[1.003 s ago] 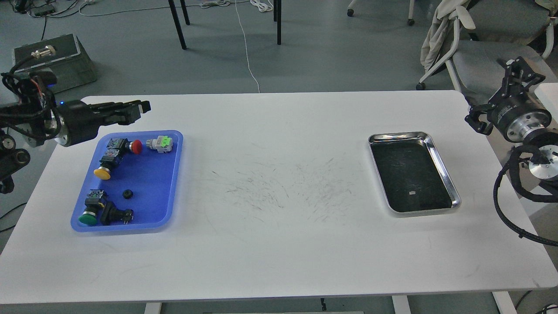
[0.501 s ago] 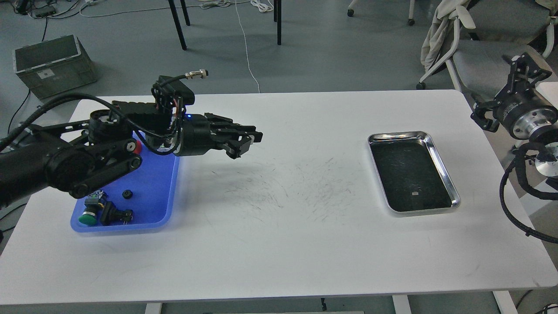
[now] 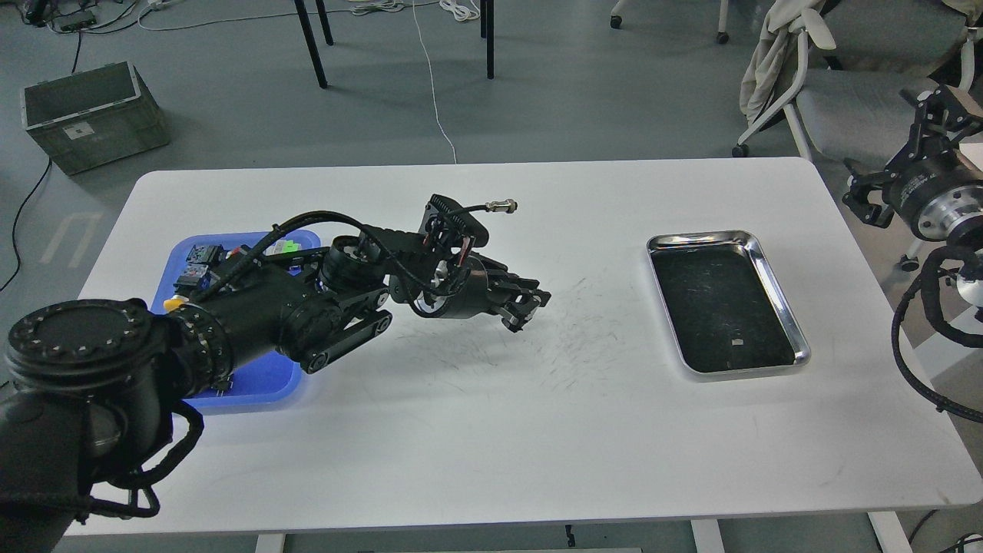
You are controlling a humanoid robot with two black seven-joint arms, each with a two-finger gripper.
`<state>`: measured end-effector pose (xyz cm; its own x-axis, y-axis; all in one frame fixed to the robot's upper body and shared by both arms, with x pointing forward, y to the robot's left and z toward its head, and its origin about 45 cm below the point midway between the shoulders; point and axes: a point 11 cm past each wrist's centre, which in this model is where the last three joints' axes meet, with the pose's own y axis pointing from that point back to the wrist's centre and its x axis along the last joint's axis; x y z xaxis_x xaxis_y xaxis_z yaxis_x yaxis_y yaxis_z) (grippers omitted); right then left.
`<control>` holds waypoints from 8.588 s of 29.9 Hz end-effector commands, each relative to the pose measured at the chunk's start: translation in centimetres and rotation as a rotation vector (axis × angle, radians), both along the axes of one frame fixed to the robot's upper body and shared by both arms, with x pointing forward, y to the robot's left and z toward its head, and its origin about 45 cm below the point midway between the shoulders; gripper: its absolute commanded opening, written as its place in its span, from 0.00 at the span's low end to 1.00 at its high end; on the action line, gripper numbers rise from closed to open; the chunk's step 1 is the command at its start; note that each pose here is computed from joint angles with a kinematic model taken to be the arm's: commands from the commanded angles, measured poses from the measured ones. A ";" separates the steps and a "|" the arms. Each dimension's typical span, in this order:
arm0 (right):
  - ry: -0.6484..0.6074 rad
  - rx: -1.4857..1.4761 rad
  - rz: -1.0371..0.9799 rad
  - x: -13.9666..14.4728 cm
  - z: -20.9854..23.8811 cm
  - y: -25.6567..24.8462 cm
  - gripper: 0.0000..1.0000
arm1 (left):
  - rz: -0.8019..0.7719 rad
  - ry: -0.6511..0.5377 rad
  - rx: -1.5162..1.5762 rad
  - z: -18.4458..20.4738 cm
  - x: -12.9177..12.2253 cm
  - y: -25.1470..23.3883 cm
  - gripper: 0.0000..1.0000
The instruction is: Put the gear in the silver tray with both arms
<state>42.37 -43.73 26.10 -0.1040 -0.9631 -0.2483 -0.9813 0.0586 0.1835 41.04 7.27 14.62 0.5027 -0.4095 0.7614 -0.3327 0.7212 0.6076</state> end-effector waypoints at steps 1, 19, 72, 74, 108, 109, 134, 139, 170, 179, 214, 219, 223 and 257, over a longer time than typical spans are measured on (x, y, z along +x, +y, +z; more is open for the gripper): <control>0.000 -0.016 0.006 -0.1 0.0 -0.1 1.00 | 0.052 -0.010 0.041 -0.6 1.0 1.9 0.06; -0.002 -0.032 -0.035 0.4 -0.4 -1.6 1.00 | -0.071 0.011 -0.053 0.0 -2.0 -2.2 0.06; 0.147 -0.233 0.192 0.1 0.3 -1.2 1.00 | 0.044 0.093 -0.386 7.1 -0.2 -5.7 0.67; 0.121 -0.249 0.218 0.6 1.9 -1.2 1.00 | 0.082 0.083 -0.418 8.4 1.0 -4.7 0.70; -0.077 -1.257 1.186 3.2 7.8 19.2 0.99 | 1.038 0.014 -0.844 14.2 7.0 31.9 0.98; -0.080 -1.320 1.217 3.1 7.7 19.8 0.99 | 1.057 0.033 -0.862 13.9 6.8 32.5 0.98; -0.290 -1.874 2.059 -5.1 -2.0 28.7 0.93 | 1.221 0.161 -1.092 13.2 5.3 38.2 0.98; -0.264 -1.874 2.153 -6.2 -4.2 28.2 0.90 | 1.232 0.144 -1.151 14.2 5.3 39.1 0.98; -0.150 -1.883 2.264 -6.8 -10.0 28.6 0.66 | 1.256 0.128 -1.232 14.5 4.9 40.3 0.98; -0.157 -1.890 2.279 -7.0 -10.3 29.1 0.59 | 1.263 0.126 -1.250 14.7 4.8 40.6 0.98; -0.162 -1.921 2.295 -6.9 -10.7 29.7 0.27 | 1.264 0.121 -1.251 14.9 4.7 41.0 0.98; -0.182 -1.933 2.296 -6.8 -10.4 30.3 0.22 | 1.263 0.121 -1.252 14.9 4.7 40.9 0.98; -0.182 -1.937 2.294 -6.8 -10.3 30.3 0.15 | 1.263 0.120 -1.253 15.0 4.7 40.9 0.98; 0.238 -1.912 1.826 -3.6 -5.7 8.4 0.02 | 1.255 0.125 -1.258 15.1 4.8 40.6 0.98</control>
<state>39.46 -34.95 21.36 0.6322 0.7093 0.3118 -0.2919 -0.1547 0.9439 45.88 47.87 29.69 0.0991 0.9704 0.2201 -0.9949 0.1003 0.0059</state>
